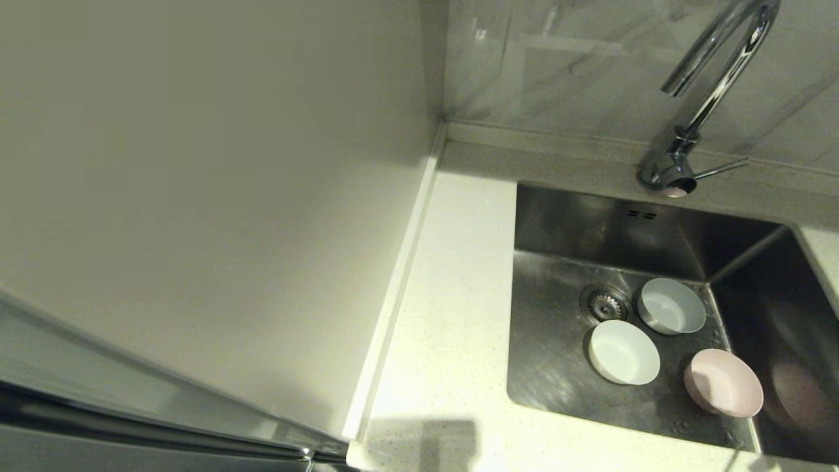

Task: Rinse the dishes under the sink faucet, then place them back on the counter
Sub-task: Put a bowl back to the table from the sink

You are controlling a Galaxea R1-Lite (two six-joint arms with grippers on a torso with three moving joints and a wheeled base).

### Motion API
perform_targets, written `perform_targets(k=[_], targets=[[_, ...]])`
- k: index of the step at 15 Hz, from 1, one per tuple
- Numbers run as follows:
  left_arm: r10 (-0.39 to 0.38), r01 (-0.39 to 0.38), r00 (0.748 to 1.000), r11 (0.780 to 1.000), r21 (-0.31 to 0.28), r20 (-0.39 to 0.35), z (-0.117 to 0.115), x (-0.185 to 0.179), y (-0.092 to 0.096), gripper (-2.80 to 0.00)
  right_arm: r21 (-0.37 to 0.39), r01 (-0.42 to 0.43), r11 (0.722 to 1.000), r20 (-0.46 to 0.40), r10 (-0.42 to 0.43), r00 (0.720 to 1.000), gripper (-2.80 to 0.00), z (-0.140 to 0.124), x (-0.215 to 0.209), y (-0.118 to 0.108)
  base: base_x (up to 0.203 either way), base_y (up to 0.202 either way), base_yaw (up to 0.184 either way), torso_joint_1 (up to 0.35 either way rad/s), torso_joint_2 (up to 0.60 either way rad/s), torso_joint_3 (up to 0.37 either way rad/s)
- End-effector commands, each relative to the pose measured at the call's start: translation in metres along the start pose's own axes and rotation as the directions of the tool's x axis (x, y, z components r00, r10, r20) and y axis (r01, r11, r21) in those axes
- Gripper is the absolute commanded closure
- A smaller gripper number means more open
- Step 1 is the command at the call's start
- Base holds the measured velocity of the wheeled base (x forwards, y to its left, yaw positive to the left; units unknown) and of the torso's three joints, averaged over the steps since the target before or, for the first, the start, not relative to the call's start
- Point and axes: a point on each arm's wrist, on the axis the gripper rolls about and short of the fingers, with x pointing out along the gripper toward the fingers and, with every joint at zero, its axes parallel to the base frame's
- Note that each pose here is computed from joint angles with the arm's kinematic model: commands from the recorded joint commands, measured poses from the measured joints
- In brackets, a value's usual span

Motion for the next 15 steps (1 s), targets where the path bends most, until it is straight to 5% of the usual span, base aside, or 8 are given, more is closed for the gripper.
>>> perform_targets(k=[1,3,15], targets=[[0.001,-0.001,1.0,1.0,0.0,0.003,0.0,0.0,0.0,0.0,-0.12,0.004,0.993,-0.028,-0.007,1.0,0.0,-0.003,-0.02,-0.002,0.0,0.0,0.0,0.0,0.0,0.0],[0.001,-0.001,1.0,1.0,-0.001,0.003,0.0,0.0,0.0,0.0,-0.192,0.006,0.981,-0.047,-0.016,0.999,0.0,-0.001,-0.023,-0.003,0.0,0.0,0.0,0.0,0.0,0.0],[0.001,-0.001,1.0,1.0,-0.001,0.005,0.0,0.0,0.0,0.0,-0.195,-0.018,0.981,-0.122,-0.006,0.992,0.0,0.026,0.023,0.005,0.0,0.0,0.0,0.0,0.0,0.0]])
